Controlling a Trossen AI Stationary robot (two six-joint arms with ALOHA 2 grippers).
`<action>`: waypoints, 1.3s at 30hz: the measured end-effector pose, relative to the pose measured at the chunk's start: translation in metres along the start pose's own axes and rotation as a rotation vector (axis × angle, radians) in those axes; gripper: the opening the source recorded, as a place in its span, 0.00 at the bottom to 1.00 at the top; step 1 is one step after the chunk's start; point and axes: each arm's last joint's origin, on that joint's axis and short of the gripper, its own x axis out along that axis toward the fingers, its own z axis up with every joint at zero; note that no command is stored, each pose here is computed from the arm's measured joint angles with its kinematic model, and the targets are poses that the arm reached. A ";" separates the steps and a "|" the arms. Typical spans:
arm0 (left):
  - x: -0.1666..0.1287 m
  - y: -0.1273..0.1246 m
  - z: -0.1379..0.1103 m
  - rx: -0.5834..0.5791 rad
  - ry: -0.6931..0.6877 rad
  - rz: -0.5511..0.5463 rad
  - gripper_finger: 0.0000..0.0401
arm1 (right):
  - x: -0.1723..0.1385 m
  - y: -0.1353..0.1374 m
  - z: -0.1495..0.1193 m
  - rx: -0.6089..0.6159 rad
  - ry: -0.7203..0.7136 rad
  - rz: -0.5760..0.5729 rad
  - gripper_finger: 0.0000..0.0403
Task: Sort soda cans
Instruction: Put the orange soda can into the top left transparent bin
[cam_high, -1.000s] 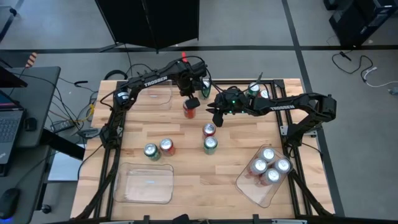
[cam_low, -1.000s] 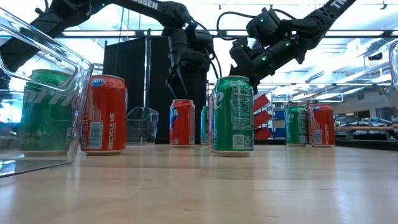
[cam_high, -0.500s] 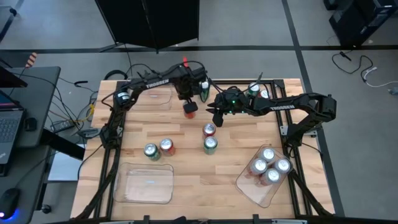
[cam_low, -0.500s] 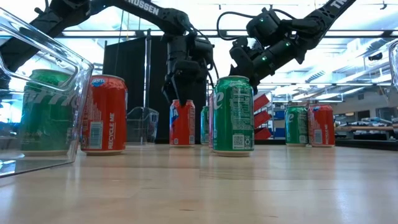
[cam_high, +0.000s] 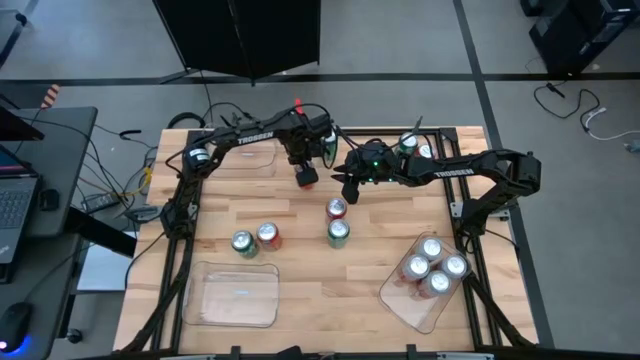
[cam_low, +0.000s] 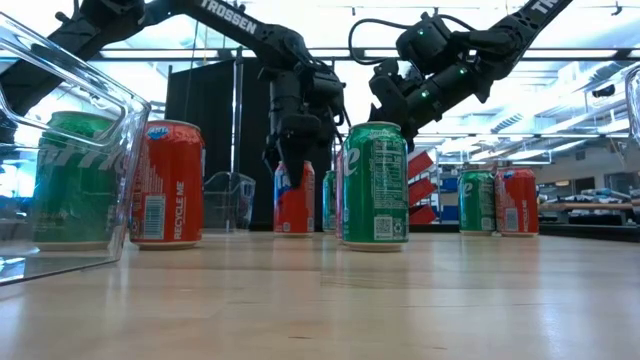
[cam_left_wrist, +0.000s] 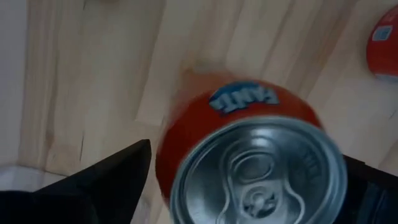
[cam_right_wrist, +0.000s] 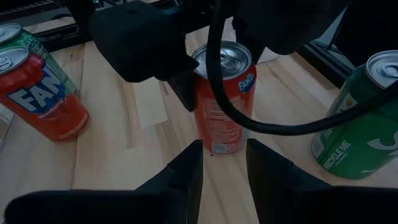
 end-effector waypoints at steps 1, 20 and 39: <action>0.000 0.000 0.000 0.000 -0.004 0.004 0.92 | 0.000 0.000 0.000 0.000 0.000 0.000 0.27; -0.070 -0.003 0.000 0.022 -0.035 0.110 0.72 | 0.000 0.000 -0.003 0.002 0.030 -0.003 0.27; -0.184 0.061 -0.067 -0.404 -0.243 0.264 0.72 | 0.000 0.000 -0.006 0.004 0.058 -0.005 0.27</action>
